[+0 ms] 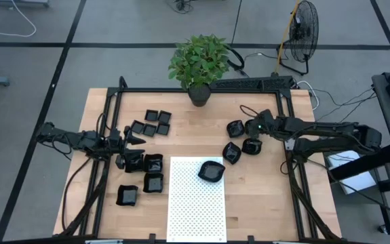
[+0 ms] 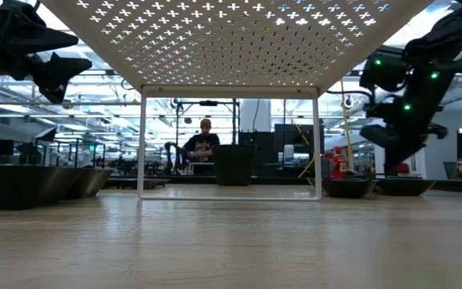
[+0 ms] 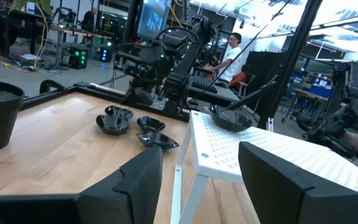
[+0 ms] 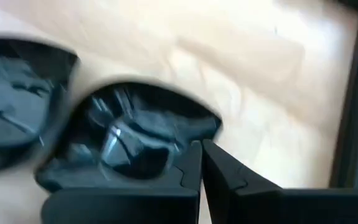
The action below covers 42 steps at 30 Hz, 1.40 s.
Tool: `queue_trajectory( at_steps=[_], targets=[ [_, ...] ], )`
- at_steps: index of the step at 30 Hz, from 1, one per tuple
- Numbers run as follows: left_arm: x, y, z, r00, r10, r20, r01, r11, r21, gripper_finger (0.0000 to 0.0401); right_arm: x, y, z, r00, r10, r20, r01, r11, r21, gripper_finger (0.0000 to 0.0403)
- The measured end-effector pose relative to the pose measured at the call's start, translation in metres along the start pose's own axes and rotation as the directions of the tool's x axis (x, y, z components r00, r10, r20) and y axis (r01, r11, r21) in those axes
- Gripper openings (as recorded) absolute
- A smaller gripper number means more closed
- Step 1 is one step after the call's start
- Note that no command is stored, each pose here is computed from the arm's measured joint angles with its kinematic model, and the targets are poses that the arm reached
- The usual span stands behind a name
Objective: Pick & Place Mini shaped plates
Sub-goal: Stack the leaf shaped plate on top of the leaf shaped plate on the shelf
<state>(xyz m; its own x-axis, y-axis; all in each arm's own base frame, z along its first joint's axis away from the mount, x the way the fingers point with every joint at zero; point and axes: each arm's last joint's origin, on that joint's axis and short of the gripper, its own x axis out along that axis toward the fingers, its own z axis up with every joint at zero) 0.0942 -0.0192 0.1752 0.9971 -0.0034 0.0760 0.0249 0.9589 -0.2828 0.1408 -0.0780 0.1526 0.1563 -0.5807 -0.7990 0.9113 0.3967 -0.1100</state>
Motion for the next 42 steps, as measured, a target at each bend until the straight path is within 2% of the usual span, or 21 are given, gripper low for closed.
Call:
queue_trajectory(
  at_steps=[4, 8, 12, 18, 23, 26, 34, 42],
  targets=[
    [0.000, 0.000, 0.000, 1.000, 0.000, 0.000, 0.000, 1.000, 0.000, 0.0214, 0.002, 0.001, 0.011, 0.996, 0.022, 0.081, -0.018, 0.999, -0.050, 0.0002],
    [0.000, 0.000, 0.000, 1.000, 0.000, 0.000, 0.000, 1.000, 0.000, 0.0214, 0.002, -0.003, 0.006, 0.999, 0.054, -0.006, -0.054, 0.998, 0.038, 0.0021],
    [0.000, 0.000, 0.000, 1.000, 0.000, 0.000, 0.000, 1.000, 0.000, 0.0214, 0.001, -0.006, -0.002, 0.990, 0.084, -0.113, -0.071, 0.991, 0.114, 0.0071],
    [0.000, 0.000, 0.000, 1.000, 0.000, 0.000, 0.000, 1.000, 0.000, 0.0214, 0.001, -0.007, -0.004, 0.990, 0.066, -0.125, -0.046, 0.987, 0.152, 0.0152],
    [0.000, 0.000, 0.000, 1.000, 0.000, 0.000, 0.000, 1.000, 0.000, 0.0214, 0.001, -0.007, -0.004, 0.990, 0.067, -0.126, -0.047, 0.987, 0.153, 0.0187],
    [0.000, 0.000, 0.000, 1.000, 0.000, 0.000, 0.000, 1.000, 0.000, 0.0214, 0.003, -0.007, -0.005, 0.990, 0.068, -0.125, -0.048, 0.986, 0.157, 0.0185],
    [0.000, 0.000, 0.000, 1.000, 0.000, 0.000, 0.000, 1.000, 0.000, 0.0214, 0.016, -0.009, -0.023, 0.990, 0.086, -0.109, -0.063, 0.978, 0.199, 0.0140],
    [0.000, 0.000, 0.000, 1.000, 0.000, 0.000, 0.000, 1.000, 0.000, 0.0214, 0.017, -0.008, -0.021, 0.991, 0.108, -0.074, -0.093, 0.977, 0.193, 0.0104]
  ],
)
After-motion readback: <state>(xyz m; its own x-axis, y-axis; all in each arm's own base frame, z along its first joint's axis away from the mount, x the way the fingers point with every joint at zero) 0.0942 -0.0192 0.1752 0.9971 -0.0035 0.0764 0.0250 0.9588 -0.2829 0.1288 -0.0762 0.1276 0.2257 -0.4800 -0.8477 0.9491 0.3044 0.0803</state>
